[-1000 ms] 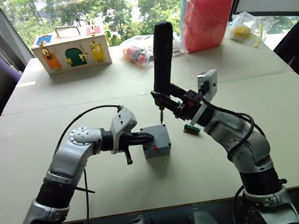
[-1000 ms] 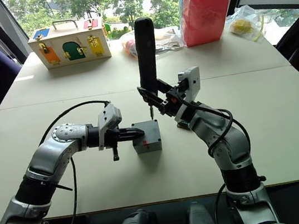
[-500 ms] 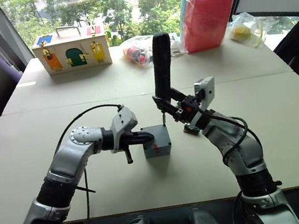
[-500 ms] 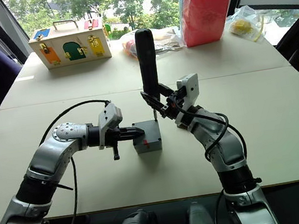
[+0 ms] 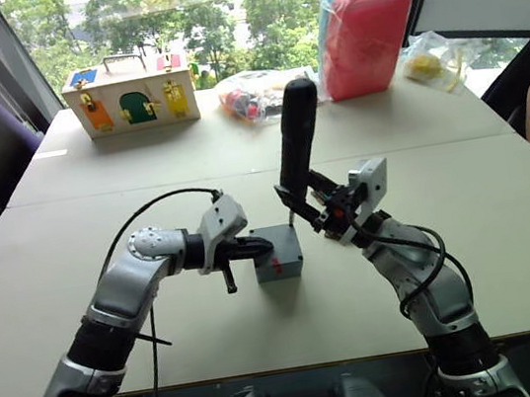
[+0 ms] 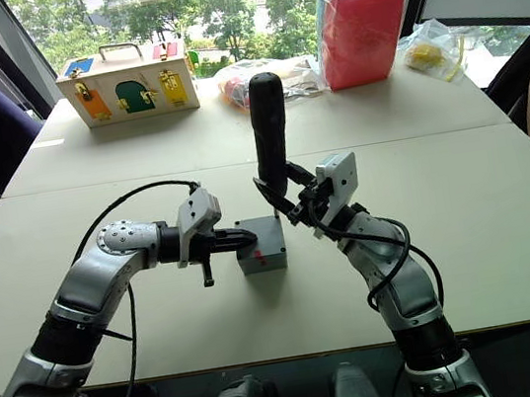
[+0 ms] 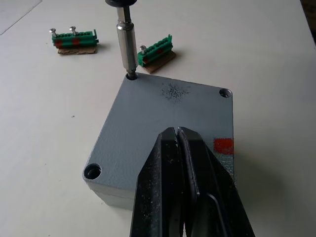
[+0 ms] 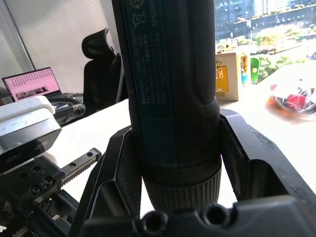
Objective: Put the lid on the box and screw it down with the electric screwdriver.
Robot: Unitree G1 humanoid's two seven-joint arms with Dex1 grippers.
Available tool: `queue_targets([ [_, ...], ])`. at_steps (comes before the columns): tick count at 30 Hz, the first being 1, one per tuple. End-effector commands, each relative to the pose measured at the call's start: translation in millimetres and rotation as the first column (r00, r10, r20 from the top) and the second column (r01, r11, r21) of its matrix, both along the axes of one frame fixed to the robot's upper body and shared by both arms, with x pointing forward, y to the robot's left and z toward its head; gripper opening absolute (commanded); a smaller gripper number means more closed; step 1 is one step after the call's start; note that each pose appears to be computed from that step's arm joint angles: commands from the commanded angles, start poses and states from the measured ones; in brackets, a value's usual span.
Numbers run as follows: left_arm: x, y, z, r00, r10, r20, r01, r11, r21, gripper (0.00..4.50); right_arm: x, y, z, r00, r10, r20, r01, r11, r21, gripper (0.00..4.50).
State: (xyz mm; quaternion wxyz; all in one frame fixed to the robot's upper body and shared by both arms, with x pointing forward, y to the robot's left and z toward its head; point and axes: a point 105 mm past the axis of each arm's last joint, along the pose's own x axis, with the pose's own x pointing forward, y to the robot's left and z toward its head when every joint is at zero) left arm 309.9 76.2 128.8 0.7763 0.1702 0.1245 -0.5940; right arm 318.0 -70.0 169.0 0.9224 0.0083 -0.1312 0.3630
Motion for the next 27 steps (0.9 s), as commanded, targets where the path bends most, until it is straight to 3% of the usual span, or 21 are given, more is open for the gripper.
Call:
queue_targets([
  [1,-1.3,1.3,-11.6,0.999,0.004,-0.032,-0.003,0.999,0.032,0.0,0.6,2.8,-36.2,0.992,-0.02,-0.124,0.012,0.998,-0.062,1.85],
  [19,0.2,-3.4,-12.6,1.0,-0.001,-0.028,0.001,1.0,0.028,0.0,2.3,3.2,-21.9,0.997,-0.027,-0.078,0.023,0.998,-0.056,1.85],
  [23,1.3,-4.7,-13.1,1.0,-0.004,-0.023,0.005,0.999,0.032,0.0,1.7,0.5,1.1,0.999,-0.031,-0.019,0.031,1.0,-0.004,1.85],
  [27,1.1,-5.2,-14.6,0.999,-0.017,-0.027,0.018,0.999,0.039,0.0,-4.3,-7.9,60.8,0.993,-0.021,0.119,0.014,0.998,0.062,1.85],
])
